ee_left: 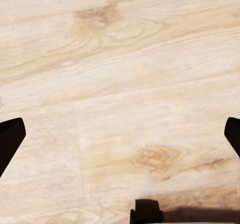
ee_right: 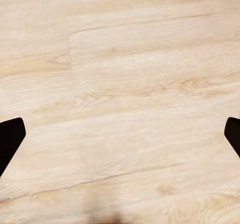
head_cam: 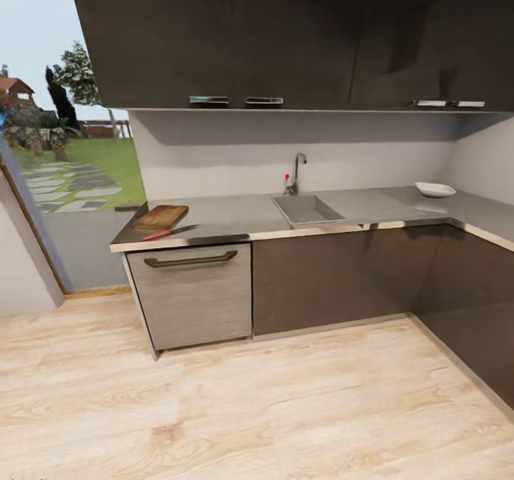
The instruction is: In the kitchen, take the Vidalia onion out of the sink, dice it on the chopping board with the paring knife, put the diced onion into the bowl on the countertop, then place both the paring knife and the chopping board into the sink.
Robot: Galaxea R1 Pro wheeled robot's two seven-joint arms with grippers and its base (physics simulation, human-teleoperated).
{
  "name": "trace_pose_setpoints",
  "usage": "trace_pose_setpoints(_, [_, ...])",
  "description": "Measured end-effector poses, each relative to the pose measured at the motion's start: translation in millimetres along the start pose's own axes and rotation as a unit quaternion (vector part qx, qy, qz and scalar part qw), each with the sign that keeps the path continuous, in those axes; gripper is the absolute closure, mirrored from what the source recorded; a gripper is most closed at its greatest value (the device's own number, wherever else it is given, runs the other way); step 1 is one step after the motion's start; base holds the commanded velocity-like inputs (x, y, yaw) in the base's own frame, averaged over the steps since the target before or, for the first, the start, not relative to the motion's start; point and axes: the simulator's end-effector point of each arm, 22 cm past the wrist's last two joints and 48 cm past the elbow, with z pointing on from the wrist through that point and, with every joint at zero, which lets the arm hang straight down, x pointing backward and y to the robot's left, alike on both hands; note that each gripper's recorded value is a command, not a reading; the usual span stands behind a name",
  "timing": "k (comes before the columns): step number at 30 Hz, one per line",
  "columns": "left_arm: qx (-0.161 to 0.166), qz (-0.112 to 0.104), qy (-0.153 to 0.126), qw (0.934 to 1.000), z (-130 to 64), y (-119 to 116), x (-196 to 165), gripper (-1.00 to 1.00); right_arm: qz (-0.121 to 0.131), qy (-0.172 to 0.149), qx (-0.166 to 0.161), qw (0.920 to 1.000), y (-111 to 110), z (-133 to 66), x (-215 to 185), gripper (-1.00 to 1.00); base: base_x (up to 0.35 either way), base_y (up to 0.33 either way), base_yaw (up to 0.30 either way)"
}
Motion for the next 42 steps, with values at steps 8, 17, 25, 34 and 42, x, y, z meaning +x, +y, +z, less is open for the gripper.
trace_pose_setpoints(8, [-0.001,0.000,0.000,1.0000,0.0,1.4,0.4,-1.00,0.000,0.001,0.000,1.0000,0.1,-0.1,1.1,-1.00,0.217,-0.103,0.261])
trace_pose_setpoints(17, [-0.001,0.000,0.000,1.0000,0.1,1.4,-0.3,-1.00,0.000,0.012,0.000,0.9999,-0.5,-1.7,10.8,-1.00,0.204,-0.093,0.261])
trace_pose_setpoints(25, [0.002,-0.001,0.000,1.0000,0.2,-2.3,-0.2,-1.00,0.000,0.013,0.000,0.9999,-0.7,-1.7,11.7,-1.00,0.052,-0.012,0.163])
trace_pose_setpoints(34, [0.002,-0.001,0.001,1.0000,0.1,-2.5,1.2,-1.00,0.000,0.013,0.000,0.9999,-1.3,-1.7,11.8,-1.00,0.003,-0.001,0.014])
trace_pose_setpoints(42, [0.006,-0.004,-0.012,0.9999,-0.1,-10.4,-3.8,-1.00,-0.001,0.013,-0.001,0.9999,-1.2,-1.7,11.8,-1.00,0.000,0.000,0.000])
